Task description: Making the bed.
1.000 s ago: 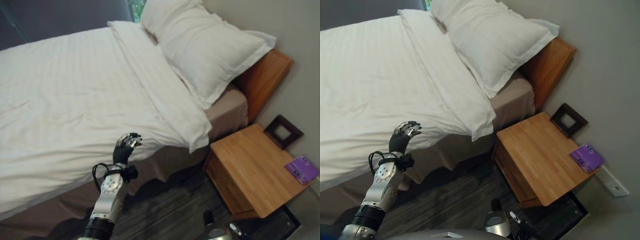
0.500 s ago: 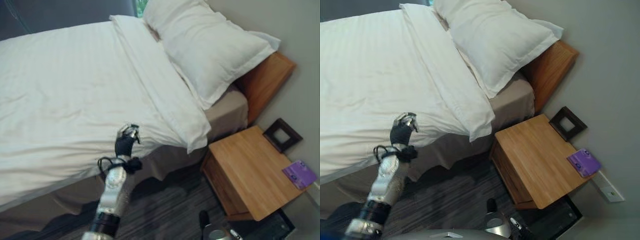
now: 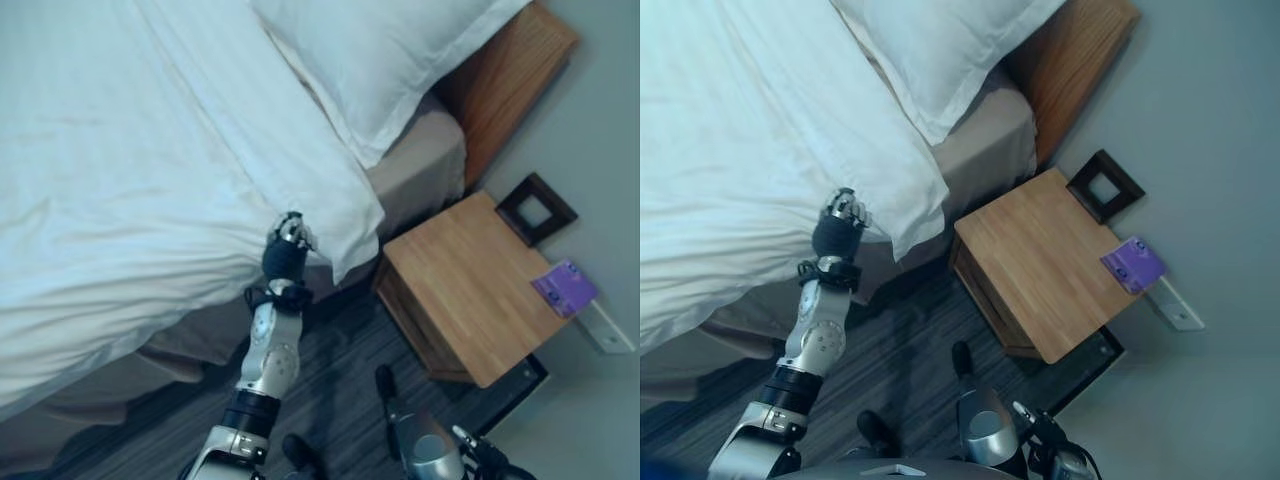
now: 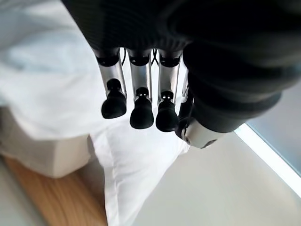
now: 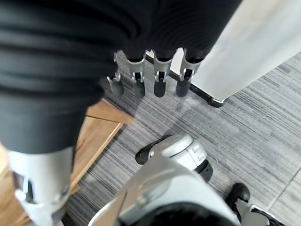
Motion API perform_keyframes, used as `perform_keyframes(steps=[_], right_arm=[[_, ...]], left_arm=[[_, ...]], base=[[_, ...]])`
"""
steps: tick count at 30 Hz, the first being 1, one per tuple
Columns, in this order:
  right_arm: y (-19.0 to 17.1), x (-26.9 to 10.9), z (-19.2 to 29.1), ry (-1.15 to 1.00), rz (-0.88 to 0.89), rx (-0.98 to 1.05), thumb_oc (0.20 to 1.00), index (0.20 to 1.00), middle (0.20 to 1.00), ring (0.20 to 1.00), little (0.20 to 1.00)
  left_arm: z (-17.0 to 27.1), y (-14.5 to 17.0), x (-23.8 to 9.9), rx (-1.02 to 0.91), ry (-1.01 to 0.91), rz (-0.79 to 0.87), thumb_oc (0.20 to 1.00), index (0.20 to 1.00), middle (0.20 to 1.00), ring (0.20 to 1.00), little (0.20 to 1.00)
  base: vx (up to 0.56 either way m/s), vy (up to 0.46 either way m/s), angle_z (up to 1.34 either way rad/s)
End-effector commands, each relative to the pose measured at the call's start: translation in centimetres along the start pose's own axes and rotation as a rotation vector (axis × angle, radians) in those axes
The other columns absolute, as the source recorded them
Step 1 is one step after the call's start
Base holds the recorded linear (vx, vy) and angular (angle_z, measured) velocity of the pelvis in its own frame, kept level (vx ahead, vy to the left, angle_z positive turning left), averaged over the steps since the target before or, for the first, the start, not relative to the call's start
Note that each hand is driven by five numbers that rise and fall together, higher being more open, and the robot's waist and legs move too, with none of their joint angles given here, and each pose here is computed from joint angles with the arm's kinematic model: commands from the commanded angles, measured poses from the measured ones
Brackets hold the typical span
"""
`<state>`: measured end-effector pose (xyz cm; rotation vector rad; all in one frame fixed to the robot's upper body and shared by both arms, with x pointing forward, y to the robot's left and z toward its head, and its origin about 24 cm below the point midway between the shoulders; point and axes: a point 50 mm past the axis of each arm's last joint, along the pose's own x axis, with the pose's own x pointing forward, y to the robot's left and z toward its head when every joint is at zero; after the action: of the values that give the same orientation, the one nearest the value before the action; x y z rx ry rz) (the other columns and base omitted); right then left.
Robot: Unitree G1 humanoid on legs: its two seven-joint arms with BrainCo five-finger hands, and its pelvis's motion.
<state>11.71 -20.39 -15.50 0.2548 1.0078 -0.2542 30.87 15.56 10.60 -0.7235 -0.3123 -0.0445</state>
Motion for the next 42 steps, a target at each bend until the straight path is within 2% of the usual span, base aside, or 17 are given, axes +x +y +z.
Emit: perform_keyframes(steps=[1, 14, 22, 25, 28, 42], right_arm=[[2.1, -0.1, -0.9, -0.013, 0.051, 0.014, 1.000, 1.000, 1.000, 1.000, 1.000], [3.3, -0.3, -0.2, -0.078, 0.115, 0.062, 1.000, 1.000, 1.000, 1.000, 1.000], [4.1, -0.5, 0.5, -0.125, 0.154, 0.103, 1.000, 1.000, 1.000, 1.000, 1.000], [3.9, -0.6, 0.8, -0.145, 0.157, 0.114, 1.000, 1.000, 1.000, 1.000, 1.000], [3.6, -0.7, 1.0, -0.158, 0.160, 0.117, 1.000, 1.000, 1.000, 1.000, 1.000], [3.1, -1.1, 1.2, -0.176, 0.177, 0.065, 1.000, 1.000, 1.000, 1.000, 1.000]], left_arm=[[2.8, -2.2, 0.9, 0.055, -0.144, -0.123, 0.200, 0.200, 0.200, 0.200, 0.200], [4.0, 0.4, 0.3, 0.208, -0.193, -0.002, 0.200, 0.200, 0.200, 0.200, 0.200], [5.5, 3.3, 0.0, 0.262, -0.255, 0.164, 0.200, 0.200, 0.200, 0.200, 0.200], [6.5, 5.8, -1.1, 0.270, -0.287, 0.283, 0.200, 0.200, 0.200, 0.200, 0.200], [7.0, 6.8, -1.3, 0.298, -0.297, 0.332, 0.200, 0.200, 0.200, 0.200, 0.200], [9.5, 5.7, -0.8, 0.388, -0.414, 0.311, 0.200, 0.200, 0.200, 0.200, 0.200]], base=[[-0.02, -0.087, -0.04], [0.00, -0.044, -0.01], [-0.01, -0.013, -0.03], [-0.02, 0.005, 0.00], [-0.03, 0.017, 0.03], [-0.01, 0.015, 0.07]])
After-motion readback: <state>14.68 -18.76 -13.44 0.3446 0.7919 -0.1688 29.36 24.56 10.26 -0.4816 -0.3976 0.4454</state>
